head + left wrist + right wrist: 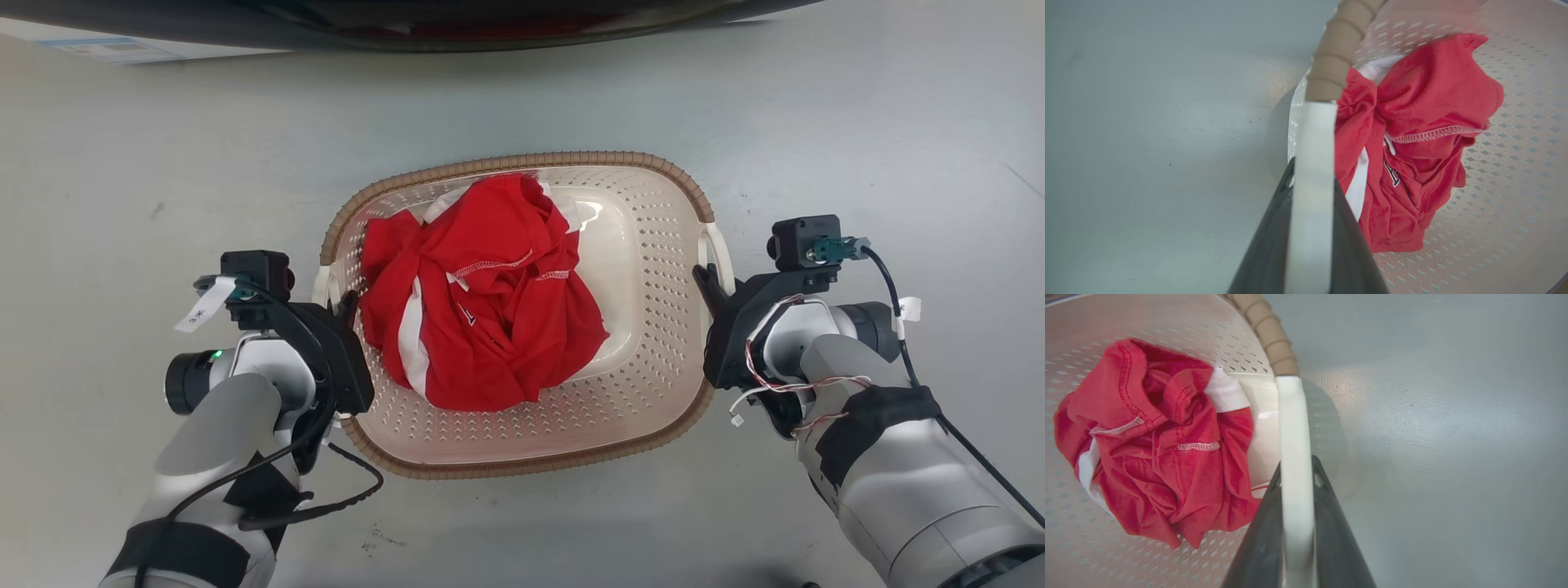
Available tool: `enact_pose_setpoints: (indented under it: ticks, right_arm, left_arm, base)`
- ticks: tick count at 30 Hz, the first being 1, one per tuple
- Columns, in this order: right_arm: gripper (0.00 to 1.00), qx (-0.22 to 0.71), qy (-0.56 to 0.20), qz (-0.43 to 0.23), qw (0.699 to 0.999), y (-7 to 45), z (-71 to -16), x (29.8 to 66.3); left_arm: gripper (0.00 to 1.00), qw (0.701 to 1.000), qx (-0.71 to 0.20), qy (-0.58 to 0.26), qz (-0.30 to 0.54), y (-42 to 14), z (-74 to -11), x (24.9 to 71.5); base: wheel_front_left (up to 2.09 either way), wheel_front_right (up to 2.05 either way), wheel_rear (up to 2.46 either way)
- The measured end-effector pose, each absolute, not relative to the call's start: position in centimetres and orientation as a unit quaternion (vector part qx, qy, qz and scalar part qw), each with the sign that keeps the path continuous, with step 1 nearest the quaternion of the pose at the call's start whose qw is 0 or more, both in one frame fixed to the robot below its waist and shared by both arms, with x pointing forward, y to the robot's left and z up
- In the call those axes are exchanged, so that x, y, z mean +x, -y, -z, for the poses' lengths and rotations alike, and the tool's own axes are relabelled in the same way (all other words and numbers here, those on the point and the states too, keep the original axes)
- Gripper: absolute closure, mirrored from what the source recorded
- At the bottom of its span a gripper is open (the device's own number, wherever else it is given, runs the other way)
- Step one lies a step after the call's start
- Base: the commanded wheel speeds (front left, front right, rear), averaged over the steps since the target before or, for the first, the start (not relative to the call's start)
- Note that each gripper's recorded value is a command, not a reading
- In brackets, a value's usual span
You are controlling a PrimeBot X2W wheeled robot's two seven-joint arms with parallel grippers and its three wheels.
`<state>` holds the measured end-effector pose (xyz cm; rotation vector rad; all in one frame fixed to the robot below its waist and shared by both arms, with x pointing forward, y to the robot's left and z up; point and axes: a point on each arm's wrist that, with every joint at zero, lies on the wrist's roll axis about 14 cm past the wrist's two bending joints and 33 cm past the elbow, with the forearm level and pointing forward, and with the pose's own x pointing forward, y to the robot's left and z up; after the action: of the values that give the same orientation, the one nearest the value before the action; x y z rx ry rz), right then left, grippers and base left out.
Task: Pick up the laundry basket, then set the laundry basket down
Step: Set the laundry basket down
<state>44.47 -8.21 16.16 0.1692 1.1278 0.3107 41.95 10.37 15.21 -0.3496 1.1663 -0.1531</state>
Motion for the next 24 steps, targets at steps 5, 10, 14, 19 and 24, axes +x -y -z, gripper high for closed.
enact_pose_setpoints:
  ticks: [5, 10, 14, 19, 24]
  right_arm:
    - [0.75, 0.079, -0.528, -0.145, 0.833, 8.3, -16.1, 44.7]
    - [0.0, 0.082, -0.52, -0.139, 0.839, 8.6, -16.3, 45.2]
    - [0.0, 0.08, -0.52, -0.138, 0.839, 8.7, -16.3, 45.1]
    - [0.0, 0.08, -0.506, -0.143, 0.847, 8.5, -17.2, 45.4]
    - [0.0, 0.074, -0.493, -0.151, 0.854, 8.4, -18.2, 44.8]
  left_arm:
    - [0.93, 0.819, -0.163, -0.546, 0.074, -10.2, -15.2, 42.0]
    - [0.0, 0.82, -0.166, -0.543, 0.072, -10.4, -15.2, 42.1]
    - [0.0, 0.822, -0.164, -0.54, 0.073, -10.4, -15.4, 42.2]
    - [0.0, 0.834, -0.163, -0.522, 0.069, -10.8, -16.4, 42.6]
    - [0.0, 0.843, -0.179, -0.504, 0.052, -11.2, -17.4, 42.2]
  base:
    - [0.0, 0.0, 0.0]
    - [0.0, 0.0, 0.0]
    - [0.0, 0.0, 0.0]
    - [0.0, 0.0, 0.0]
    - [0.0, 0.0, 0.0]
